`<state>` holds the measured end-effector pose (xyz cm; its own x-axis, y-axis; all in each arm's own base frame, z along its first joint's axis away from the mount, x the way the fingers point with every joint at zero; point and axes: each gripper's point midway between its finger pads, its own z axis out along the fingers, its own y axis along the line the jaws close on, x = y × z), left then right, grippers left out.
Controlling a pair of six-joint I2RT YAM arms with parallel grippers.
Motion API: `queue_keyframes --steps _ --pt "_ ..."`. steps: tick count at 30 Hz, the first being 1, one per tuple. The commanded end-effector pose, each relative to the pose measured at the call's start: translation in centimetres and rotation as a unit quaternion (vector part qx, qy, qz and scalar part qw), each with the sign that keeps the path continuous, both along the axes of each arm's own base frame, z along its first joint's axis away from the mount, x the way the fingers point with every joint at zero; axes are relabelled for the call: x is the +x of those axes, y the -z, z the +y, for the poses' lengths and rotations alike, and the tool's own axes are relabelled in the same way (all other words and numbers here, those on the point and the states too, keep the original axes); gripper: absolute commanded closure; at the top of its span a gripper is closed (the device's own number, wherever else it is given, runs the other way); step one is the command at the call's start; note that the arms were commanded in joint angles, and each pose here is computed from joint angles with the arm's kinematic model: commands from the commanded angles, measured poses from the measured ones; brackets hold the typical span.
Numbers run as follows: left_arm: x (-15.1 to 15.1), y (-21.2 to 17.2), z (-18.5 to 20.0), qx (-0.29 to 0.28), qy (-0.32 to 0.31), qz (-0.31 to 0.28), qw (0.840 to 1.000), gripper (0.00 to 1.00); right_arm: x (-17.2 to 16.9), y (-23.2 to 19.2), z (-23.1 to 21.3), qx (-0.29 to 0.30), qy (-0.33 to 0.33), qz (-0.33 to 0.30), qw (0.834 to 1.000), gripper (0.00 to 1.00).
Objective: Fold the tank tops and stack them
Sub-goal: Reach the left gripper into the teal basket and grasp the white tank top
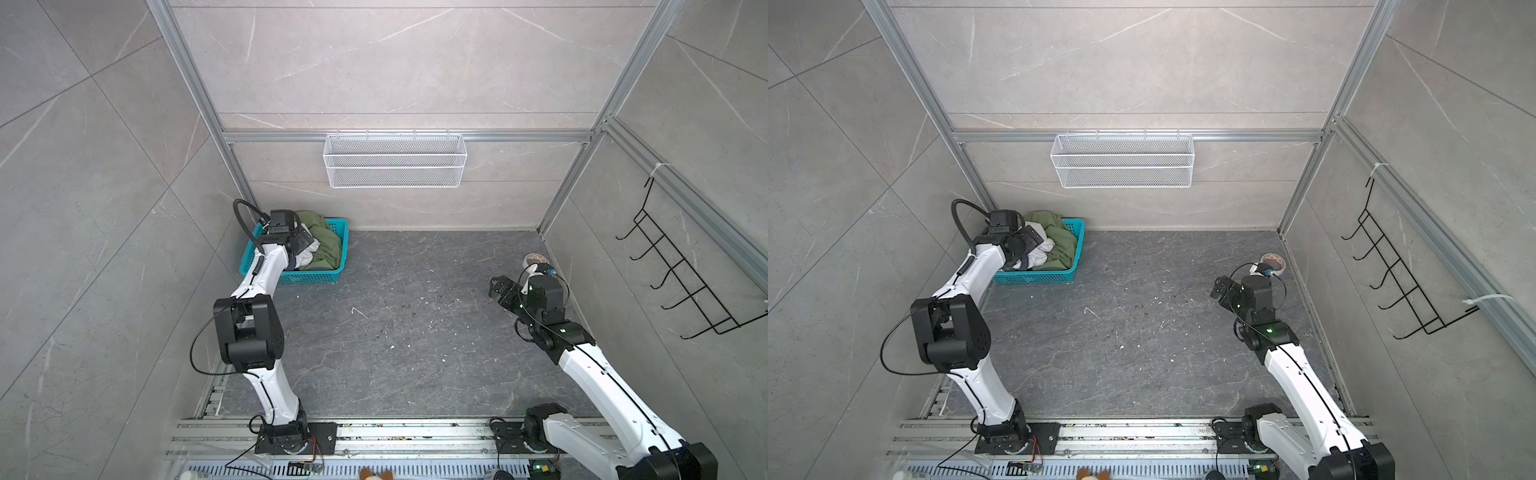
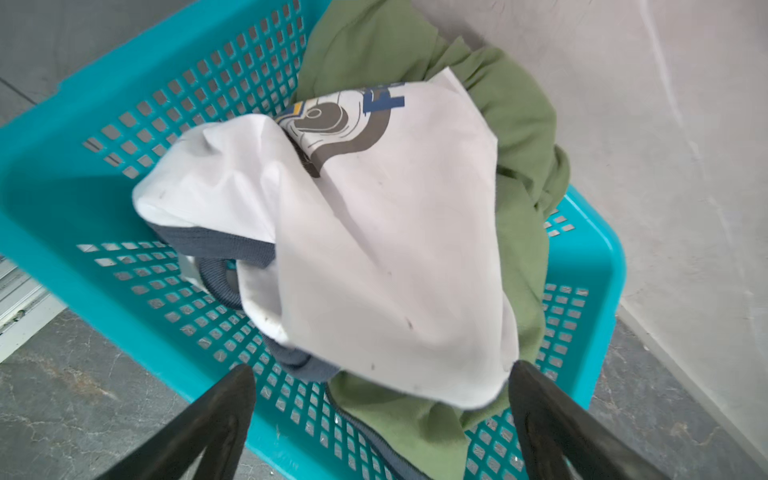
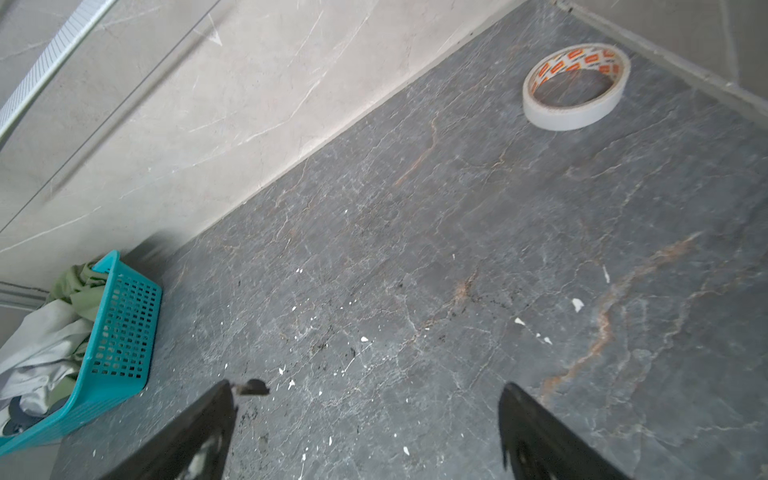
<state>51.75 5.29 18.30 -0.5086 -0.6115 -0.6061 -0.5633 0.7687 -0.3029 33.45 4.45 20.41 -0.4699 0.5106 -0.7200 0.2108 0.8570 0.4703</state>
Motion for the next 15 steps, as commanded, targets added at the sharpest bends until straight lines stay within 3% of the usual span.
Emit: queue_keyframes --steps 1,6,15 --pt "0.4 0.6 0.6 0.018 0.003 0.031 0.999 0.07 -0.1 0.6 1.1 0.002 -0.032 0.007 0.999 0.01" --pt "1.7 1.8 0.4 0.012 0.006 0.041 0.999 0.18 -0.1 0.9 1.7 0.004 -0.049 0.013 0.999 0.01" --pt "3.2 0.6 -0.5 -0.007 0.027 0.015 0.999 0.68 -0.2 1.2 2.6 0.006 -0.064 0.021 0.998 0.02"
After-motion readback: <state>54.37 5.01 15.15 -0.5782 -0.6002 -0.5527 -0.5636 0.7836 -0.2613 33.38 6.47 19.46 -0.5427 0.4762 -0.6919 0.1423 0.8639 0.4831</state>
